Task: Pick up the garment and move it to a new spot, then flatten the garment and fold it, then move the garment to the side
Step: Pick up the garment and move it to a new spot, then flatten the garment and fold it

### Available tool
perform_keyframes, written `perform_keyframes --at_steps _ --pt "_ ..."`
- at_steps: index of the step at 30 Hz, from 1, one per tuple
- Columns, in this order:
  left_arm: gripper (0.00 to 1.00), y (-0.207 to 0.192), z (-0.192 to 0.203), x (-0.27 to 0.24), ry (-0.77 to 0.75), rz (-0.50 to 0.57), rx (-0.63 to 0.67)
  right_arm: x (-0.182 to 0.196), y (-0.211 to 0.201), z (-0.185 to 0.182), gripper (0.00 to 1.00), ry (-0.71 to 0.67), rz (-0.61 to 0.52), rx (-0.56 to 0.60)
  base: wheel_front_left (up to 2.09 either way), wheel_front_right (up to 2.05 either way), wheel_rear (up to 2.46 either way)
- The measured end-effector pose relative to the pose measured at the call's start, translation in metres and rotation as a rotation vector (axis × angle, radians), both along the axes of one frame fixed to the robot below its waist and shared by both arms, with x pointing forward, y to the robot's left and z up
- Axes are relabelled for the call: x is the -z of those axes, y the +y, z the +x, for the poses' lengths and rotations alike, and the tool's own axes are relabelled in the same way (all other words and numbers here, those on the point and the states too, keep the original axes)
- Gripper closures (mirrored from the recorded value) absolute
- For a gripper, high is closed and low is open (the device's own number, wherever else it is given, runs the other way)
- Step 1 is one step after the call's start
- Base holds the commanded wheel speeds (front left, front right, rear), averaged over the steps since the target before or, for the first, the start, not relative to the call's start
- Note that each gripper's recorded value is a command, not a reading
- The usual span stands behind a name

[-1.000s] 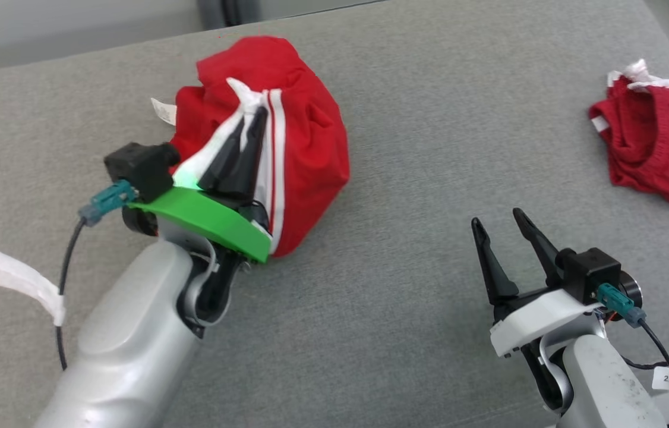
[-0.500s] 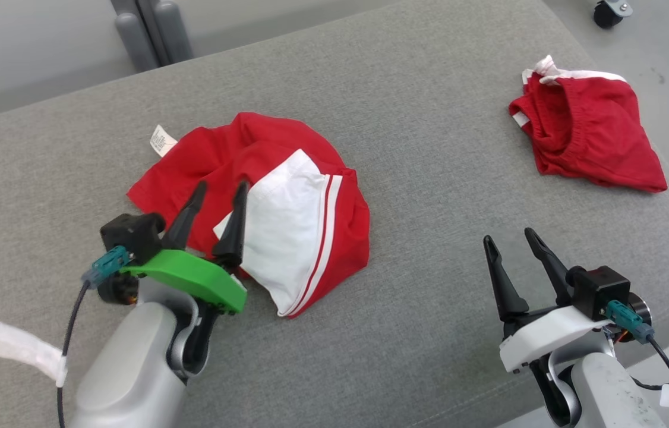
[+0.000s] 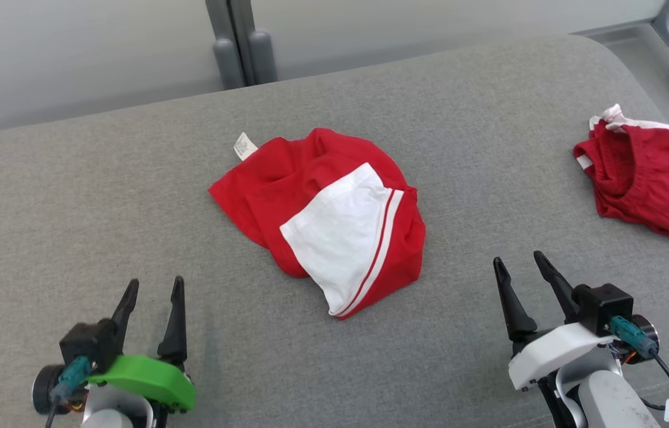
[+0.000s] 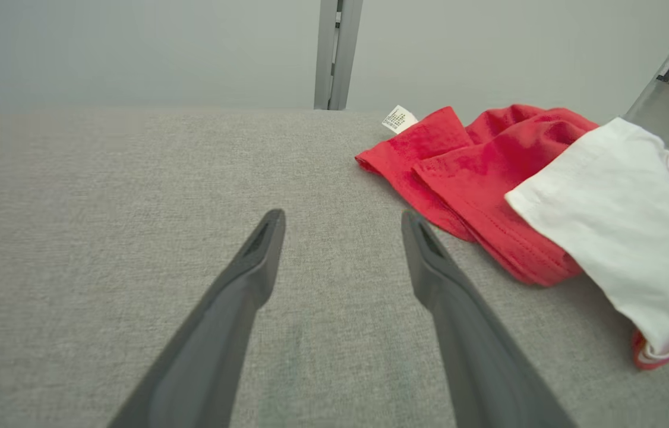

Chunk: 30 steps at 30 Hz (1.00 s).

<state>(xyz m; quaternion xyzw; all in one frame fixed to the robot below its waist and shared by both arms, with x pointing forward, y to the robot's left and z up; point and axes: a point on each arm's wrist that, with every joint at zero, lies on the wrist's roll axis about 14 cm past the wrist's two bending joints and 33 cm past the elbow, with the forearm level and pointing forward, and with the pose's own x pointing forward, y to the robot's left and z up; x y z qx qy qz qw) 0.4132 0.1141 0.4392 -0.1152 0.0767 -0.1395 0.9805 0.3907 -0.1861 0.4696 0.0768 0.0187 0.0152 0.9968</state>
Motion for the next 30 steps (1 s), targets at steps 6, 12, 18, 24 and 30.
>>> perform_keyframes --at_steps 6,12,18,24,30 --pt "0.00 0.041 -0.037 0.006 0.016 0.031 -0.136 0.002 0.013 -0.004 0.00 0.006 0.002 -0.037 0.00 0.00 0.00" --pt "0.00 0.055 -0.058 0.009 0.028 0.024 -0.207 0.005 0.027 -0.004 0.00 0.016 0.000 -0.077 0.00 0.00 0.00" --pt "0.00 0.056 -0.060 0.009 0.029 0.014 -0.221 -0.006 0.060 0.008 0.00 -0.021 -0.010 -0.178 0.00 0.00 0.00" --pt "0.00 0.055 -0.062 0.015 0.050 0.002 -0.228 -0.033 0.136 0.025 0.00 -0.113 -0.055 -0.414 0.00 0.00 0.00" --pt "0.00 0.059 -0.068 0.021 0.079 -0.025 -0.253 -0.009 0.197 0.023 0.00 -0.050 -0.121 -0.624 0.00 0.00 0.00"
